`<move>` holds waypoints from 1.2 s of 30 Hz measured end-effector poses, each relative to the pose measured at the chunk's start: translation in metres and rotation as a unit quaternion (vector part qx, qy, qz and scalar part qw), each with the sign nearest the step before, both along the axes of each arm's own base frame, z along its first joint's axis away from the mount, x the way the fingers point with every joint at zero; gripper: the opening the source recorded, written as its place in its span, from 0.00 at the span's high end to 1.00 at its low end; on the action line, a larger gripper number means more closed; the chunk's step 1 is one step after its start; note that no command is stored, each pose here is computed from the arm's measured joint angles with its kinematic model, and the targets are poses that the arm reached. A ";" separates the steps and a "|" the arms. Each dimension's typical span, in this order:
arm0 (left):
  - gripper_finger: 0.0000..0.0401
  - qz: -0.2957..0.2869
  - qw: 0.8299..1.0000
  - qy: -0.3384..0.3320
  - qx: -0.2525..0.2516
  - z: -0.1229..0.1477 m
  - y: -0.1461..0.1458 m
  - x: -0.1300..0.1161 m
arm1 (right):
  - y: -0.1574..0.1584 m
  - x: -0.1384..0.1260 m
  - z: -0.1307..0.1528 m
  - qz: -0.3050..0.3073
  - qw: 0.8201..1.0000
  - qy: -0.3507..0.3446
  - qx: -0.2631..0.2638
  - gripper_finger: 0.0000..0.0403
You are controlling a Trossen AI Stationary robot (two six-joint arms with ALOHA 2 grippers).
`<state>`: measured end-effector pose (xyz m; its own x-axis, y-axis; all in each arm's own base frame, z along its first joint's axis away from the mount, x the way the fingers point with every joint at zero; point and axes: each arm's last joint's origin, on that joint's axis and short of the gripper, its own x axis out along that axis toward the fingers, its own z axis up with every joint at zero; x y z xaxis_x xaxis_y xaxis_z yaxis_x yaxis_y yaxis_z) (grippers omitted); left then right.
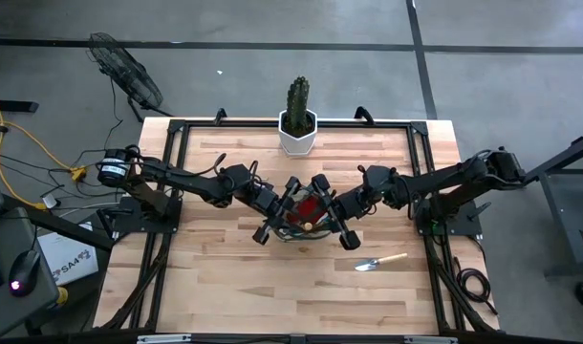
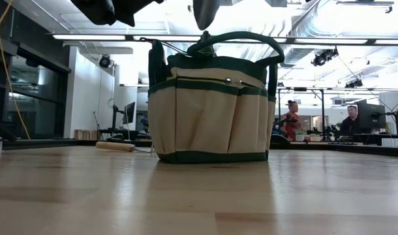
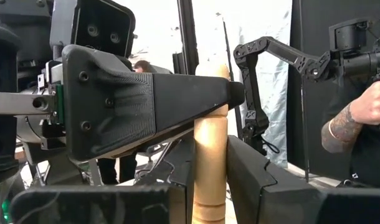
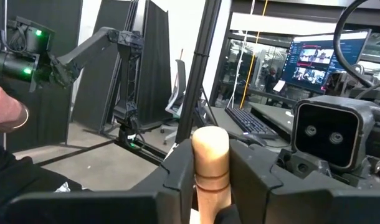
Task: Pick & Place Garden tools in Gardening bag
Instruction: Put the brown trowel into the brown gardening bag
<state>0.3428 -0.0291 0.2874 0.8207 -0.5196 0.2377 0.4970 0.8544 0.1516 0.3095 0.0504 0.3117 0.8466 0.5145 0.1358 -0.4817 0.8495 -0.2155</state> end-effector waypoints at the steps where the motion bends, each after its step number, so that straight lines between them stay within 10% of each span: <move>1: 0.85 0.000 1.000 0.000 -0.001 0.000 0.000 0.000 | 0.000 0.000 0.000 0.000 1.000 0.000 0.000 0.82; 36: 0.70 0.013 1.000 0.004 -0.004 0.000 0.000 0.000 | -0.001 0.000 0.000 -0.016 1.000 0.015 0.021 0.85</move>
